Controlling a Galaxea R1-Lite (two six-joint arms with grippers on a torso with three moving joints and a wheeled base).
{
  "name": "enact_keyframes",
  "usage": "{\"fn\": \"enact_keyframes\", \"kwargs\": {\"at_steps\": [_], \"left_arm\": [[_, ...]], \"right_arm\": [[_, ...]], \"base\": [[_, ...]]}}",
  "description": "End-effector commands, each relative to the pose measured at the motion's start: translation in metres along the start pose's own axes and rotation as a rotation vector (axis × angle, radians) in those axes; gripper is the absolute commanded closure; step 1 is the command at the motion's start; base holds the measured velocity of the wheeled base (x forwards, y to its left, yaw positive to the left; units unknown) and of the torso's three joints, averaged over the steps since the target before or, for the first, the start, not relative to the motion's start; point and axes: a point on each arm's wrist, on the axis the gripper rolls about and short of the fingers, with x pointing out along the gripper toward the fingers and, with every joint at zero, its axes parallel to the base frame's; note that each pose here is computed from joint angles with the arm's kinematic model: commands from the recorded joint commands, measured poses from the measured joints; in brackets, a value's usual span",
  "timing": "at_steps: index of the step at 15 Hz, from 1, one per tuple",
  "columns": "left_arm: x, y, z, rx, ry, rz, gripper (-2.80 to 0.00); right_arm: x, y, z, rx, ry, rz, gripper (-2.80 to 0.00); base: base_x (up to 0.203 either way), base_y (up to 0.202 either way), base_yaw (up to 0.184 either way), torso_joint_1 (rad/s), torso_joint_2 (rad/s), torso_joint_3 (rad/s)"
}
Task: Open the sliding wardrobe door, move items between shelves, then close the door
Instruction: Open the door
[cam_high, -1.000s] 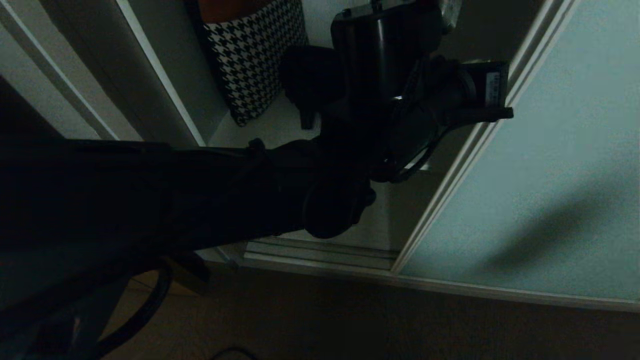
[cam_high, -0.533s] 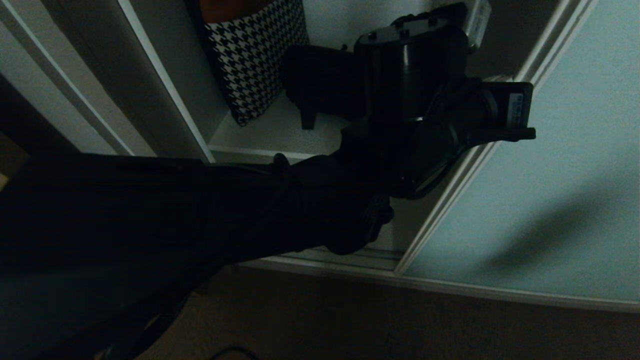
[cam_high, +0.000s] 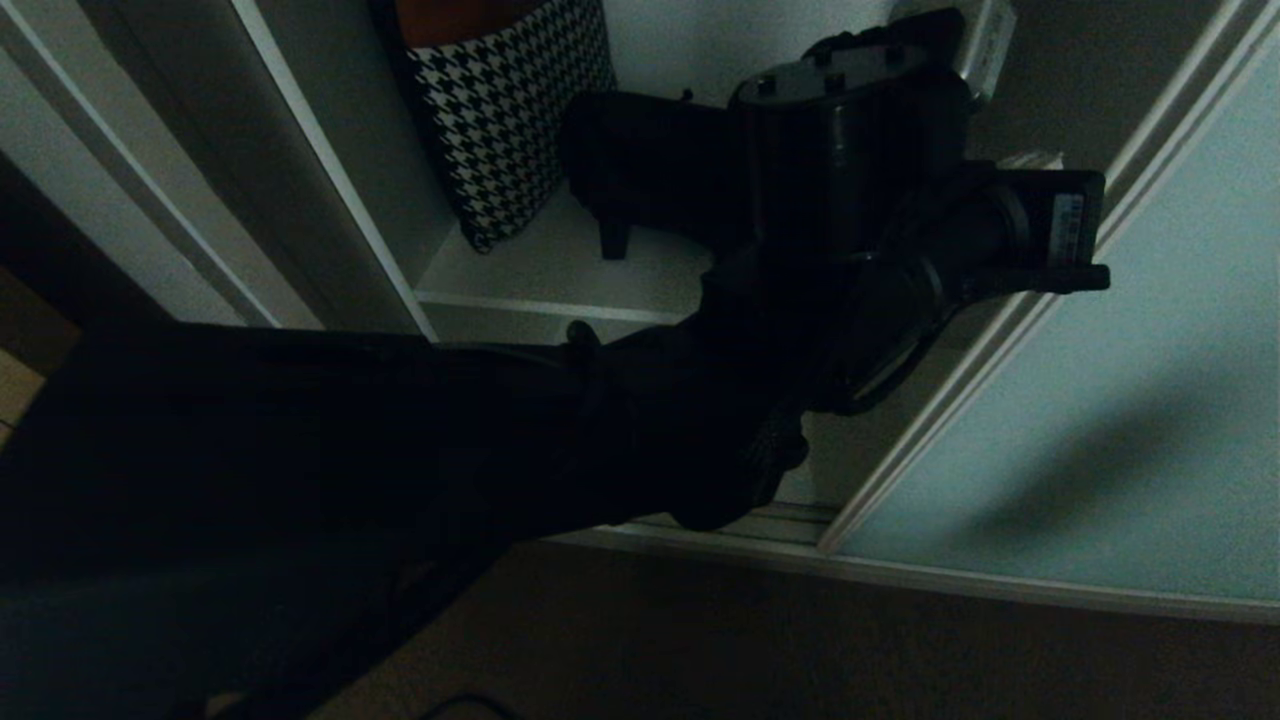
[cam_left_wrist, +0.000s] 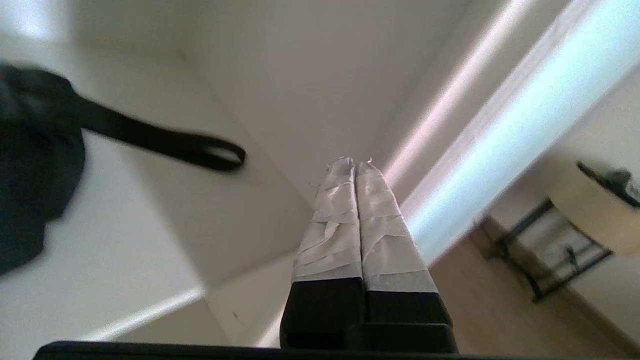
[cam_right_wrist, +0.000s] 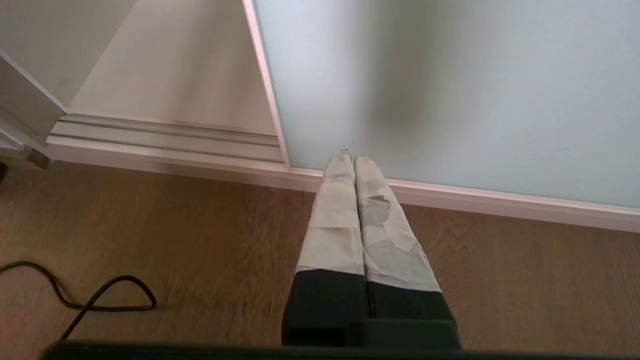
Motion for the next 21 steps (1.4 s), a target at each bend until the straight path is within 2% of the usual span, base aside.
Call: {"fn": "enact_keyframes", "kwargs": {"at_steps": [1, 5, 7, 9, 11, 14, 16, 18, 21], "left_arm": [[-0.007, 0.015, 0.031, 0.009, -0.063, 0.041, 0.00], [-0.033, 0.050, 0.101, 0.024, -0.190, 0.218, 0.00], [-0.053, 0.057, 0.139, 0.045, -0.218, 0.281, 0.00], [-0.082, 0.073, 0.180, 0.122, -0.232, 0.398, 0.00], [-0.112, 0.094, 0.205, 0.198, -0.244, 0.536, 0.00], [-0.174, 0.109, 0.216, 0.289, -0.175, 0.707, 0.00], [-0.226, 0.105, 0.213, 0.343, -0.117, 0.808, 0.00], [-0.286, 0.085, 0.206, 0.386, -0.087, 0.896, 0.00], [-0.358, 0.053, 0.181, 0.436, -0.066, 1.022, 0.00]], "right_arm": [[0.000, 0.000, 0.000, 0.000, -0.001, 0.001, 0.00], [0.000, 0.000, 0.000, 0.000, -0.001, 0.000, 0.00], [0.000, 0.000, 0.000, 0.000, -0.001, 0.000, 0.00], [0.000, 0.000, 0.000, 0.000, -0.001, 0.000, 0.00], [0.000, 0.000, 0.000, 0.000, -0.001, 0.000, 0.00], [0.000, 0.000, 0.000, 0.000, -0.001, 0.000, 0.00], [0.000, 0.000, 0.000, 0.000, -0.001, 0.000, 0.00], [0.000, 0.000, 0.000, 0.000, -0.001, 0.000, 0.00], [0.000, 0.000, 0.000, 0.000, -0.001, 0.001, 0.00]], "base": [[0.000, 0.000, 0.000, 0.000, 0.00, 0.000], [0.000, 0.000, 0.000, 0.000, 0.00, 0.000], [0.000, 0.000, 0.000, 0.000, 0.00, 0.000], [0.000, 0.000, 0.000, 0.000, 0.00, 0.000], [0.000, 0.000, 0.000, 0.000, 0.00, 0.000], [0.000, 0.000, 0.000, 0.000, 0.00, 0.000], [0.000, 0.000, 0.000, 0.000, 0.00, 0.000], [0.000, 0.000, 0.000, 0.000, 0.00, 0.000], [0.000, 0.000, 0.000, 0.000, 0.00, 0.000]]}}
